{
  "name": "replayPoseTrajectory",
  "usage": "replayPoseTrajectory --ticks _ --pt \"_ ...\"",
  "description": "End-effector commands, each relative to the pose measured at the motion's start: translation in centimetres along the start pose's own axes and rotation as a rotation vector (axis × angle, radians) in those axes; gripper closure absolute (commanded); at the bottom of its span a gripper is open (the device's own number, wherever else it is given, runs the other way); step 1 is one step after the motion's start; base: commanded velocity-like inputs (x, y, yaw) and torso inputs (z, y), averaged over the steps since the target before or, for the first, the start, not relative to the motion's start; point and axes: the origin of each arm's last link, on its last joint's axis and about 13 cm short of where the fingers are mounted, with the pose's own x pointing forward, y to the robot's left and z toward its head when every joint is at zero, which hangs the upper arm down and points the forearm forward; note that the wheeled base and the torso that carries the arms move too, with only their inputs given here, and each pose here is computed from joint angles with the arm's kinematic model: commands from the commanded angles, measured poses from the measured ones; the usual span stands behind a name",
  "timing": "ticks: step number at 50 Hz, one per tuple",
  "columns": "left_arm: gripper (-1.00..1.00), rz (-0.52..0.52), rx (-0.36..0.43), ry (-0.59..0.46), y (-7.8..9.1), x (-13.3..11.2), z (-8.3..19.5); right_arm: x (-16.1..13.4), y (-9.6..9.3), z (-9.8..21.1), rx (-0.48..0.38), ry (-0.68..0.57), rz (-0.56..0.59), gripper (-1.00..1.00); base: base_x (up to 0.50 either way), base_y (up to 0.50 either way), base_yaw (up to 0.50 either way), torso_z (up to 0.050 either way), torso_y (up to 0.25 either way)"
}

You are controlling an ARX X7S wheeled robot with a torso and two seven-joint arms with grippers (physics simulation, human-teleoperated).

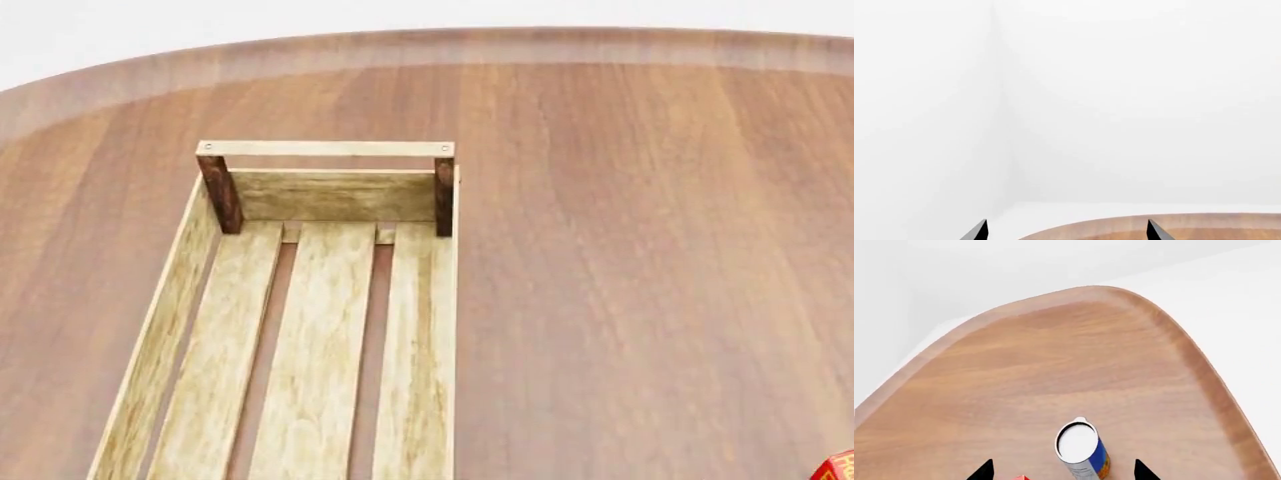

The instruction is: Pick up the cream cheese and put it in the tray.

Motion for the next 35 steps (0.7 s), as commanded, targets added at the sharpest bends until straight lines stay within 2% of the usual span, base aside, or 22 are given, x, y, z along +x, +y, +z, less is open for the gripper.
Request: replayPoseTrajectory --ticks 1,10,35 --pt "-1.00 0.006 0.028 0.014 0.0 0.2 -0.7 0.4 0.2 0.1 0.003 0.047 -0.032 -1.00 0.00 0.00 0.00 0.000 0.000" --pt "-1.00 0.006 0.029 0.013 0.0 0.2 -0.7 0.3 0.5 -0.2 -0.031 0.112 0.022 -1.00 0.00 0.00 0.00 0.000 0.000" --pt "-1.00 0.007 0.027 0.014 0.0 0.2 -0.7 1.2 0.1 -1.8 -0.049 0.268 -0.039 -1.00 0.00 0.00 0.00 0.000 0.000"
